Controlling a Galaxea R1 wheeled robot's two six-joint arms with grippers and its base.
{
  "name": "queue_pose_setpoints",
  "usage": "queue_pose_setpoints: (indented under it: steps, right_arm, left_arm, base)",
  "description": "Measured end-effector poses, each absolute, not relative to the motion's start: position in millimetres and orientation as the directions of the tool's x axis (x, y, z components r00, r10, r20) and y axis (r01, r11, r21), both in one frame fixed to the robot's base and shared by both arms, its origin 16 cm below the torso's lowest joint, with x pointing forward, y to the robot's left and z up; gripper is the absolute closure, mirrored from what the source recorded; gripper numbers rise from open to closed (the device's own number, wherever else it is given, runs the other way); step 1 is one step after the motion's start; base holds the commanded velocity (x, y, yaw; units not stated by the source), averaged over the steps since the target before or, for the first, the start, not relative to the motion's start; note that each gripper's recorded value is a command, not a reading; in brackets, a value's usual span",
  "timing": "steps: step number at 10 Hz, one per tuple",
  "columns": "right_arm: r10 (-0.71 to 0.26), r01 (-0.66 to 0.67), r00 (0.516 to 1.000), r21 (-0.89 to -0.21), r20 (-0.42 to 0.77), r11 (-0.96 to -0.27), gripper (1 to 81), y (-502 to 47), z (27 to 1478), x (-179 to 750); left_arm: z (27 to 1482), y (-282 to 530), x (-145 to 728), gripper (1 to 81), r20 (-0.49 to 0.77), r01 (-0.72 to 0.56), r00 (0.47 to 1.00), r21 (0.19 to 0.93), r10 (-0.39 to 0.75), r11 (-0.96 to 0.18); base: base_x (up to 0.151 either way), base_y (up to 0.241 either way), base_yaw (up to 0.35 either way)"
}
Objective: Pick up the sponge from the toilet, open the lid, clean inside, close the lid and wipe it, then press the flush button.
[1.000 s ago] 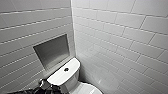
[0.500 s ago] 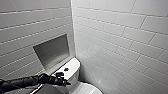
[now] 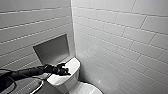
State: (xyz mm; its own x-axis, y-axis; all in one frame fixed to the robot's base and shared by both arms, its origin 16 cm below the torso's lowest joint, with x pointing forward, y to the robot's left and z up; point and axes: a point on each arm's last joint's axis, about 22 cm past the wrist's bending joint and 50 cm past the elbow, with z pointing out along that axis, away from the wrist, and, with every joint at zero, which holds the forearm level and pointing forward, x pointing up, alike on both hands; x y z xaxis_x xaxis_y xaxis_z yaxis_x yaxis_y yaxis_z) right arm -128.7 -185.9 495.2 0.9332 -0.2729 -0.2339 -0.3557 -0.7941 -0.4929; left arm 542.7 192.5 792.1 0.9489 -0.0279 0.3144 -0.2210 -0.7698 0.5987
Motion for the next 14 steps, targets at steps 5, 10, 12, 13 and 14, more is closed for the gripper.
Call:
queue_pose_setpoints:
  steps: [5,10,12,13,14]
  right_arm:
    - [-0.277,-0.356,0.933,-0.494,-0.229,-0.793,81.1,-186.3,493.7,-121.6]
    - [-0.28,-0.395,0.913,-0.47,-0.296,-0.79,81.1,-184.7,498.5,-142.7]
    - [-0.281,-0.403,0.908,-0.464,-0.31,-0.789,81.1,-184.5,499.3,-146.0]
    - [-0.284,-0.404,0.908,-0.463,-0.309,-0.788,81.1,-184.2,499.4,-145.7]
    - [-0.283,-0.404,0.908,-0.464,-0.309,-0.789,81.1,-184.2,499.3,-145.4]
  left_arm:
    - [799.1,199.0,616.6,81.1,0.335,-0.139,0.94,0.555,0.067,-0.82]
    - [758.9,211.4,654.8,81.1,0.293,-0.066,0.95,0.525,0.108,-0.849]
    - [740.0,224.5,659.2,81.1,0.27,-0.022,0.953,0.513,0.137,-0.858]
    - [737.0,233.0,664.1,81.1,0.257,0.021,0.95,0.51,0.176,-0.86]
    - [735.4,237.4,667.0,81.1,0.246,0.056,0.947,0.51,0.207,-0.858]
  base:
    - [0.0,0.0,0.0]
    - [0.0,0.0,0.0]
    - [0.0,0.0,0.0]
    - [0.0,0.0,0.0]
    - [0.0,0.0,0.0]
